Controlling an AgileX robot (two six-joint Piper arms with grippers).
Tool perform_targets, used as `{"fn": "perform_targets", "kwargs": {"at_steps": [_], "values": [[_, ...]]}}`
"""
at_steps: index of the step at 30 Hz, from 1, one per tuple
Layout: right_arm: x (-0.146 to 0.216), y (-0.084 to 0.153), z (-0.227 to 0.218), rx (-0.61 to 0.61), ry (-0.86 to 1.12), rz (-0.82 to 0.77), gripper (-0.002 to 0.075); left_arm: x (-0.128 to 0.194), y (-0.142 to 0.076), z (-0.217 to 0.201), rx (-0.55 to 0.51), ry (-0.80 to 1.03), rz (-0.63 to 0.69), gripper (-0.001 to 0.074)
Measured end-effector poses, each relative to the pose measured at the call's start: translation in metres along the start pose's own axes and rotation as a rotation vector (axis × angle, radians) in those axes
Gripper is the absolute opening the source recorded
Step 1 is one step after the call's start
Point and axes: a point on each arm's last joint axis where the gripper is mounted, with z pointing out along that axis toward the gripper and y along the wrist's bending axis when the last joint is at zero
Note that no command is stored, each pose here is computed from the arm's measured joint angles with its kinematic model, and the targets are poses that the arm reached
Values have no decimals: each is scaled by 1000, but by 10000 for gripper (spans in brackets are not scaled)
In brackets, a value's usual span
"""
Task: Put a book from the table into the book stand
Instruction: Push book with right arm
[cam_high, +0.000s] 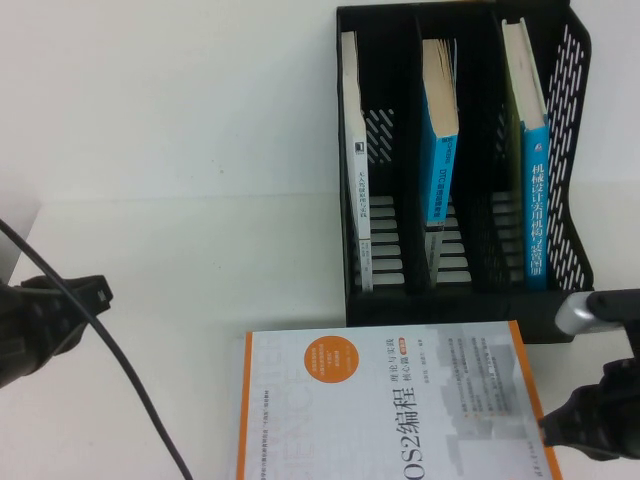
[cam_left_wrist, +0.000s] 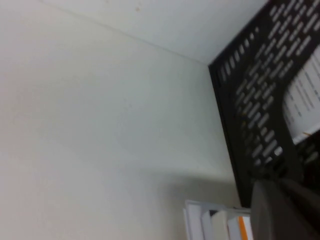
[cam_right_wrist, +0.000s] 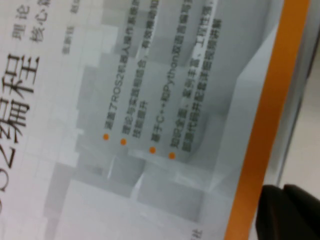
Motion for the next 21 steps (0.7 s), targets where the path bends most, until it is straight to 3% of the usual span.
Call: {"fn": "perform_targets", "kwargs": {"at_steps": [11, 21], "values": [[2, 10, 2, -18, 7, -41, 5, -2, 2, 0, -21, -22, 10, -4], [-20, 16, 4, -32, -11, -52, 5, 7, -3, 0, 40, 79, 135, -4]]}}
